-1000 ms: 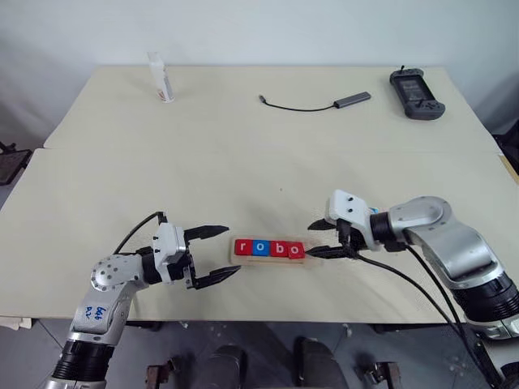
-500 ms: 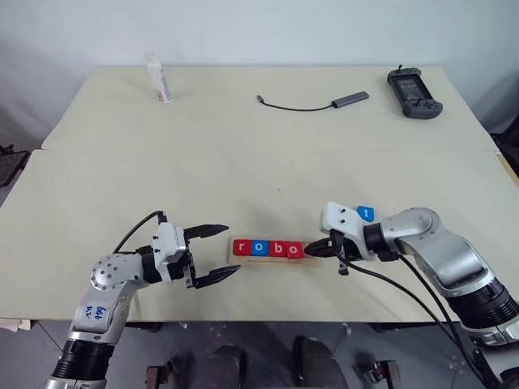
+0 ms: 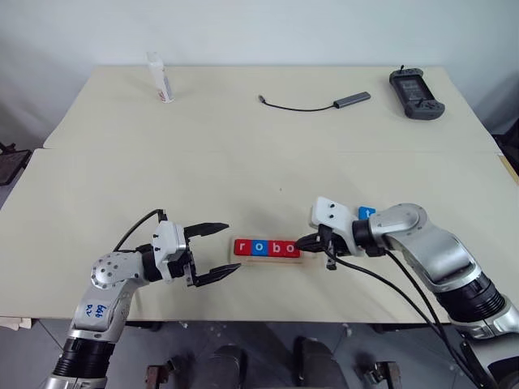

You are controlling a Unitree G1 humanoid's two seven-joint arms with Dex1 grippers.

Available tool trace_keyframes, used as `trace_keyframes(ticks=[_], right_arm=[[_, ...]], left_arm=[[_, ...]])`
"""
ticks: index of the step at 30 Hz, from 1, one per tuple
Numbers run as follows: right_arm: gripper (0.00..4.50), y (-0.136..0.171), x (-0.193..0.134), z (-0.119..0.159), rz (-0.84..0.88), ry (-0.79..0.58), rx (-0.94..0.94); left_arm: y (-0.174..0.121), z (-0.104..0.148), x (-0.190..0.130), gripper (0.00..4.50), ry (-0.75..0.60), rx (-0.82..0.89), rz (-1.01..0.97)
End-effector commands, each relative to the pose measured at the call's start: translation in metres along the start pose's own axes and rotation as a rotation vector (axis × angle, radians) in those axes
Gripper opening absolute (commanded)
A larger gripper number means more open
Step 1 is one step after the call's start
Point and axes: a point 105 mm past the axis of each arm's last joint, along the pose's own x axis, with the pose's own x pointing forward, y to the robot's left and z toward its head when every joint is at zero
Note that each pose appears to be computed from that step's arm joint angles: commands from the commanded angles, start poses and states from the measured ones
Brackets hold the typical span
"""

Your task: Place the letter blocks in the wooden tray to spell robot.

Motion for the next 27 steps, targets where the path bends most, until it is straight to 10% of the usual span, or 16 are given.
trace_keyframes(ticks=[1, 14, 27], right_arm=[[0.20, -0.007, -0.036, 0.015, -0.107, -0.148, -0.022], [4.33, 0.004, -0.138, -0.073, -0.815, -0.270, 0.086], [4.47, -0.006, -0.126, -0.086, -0.885, -0.323, 0.293]], left_arm=[[0.001, 0.004, -0.001, 4.50, -0.013, 0.027, 0.001], [0.019, -0.004, 0.006, 4.50, -0.020, 0.008, -0.002], [0.024, 0.000, 0.015, 4.50, -0.046, 0.030, -0.025]])
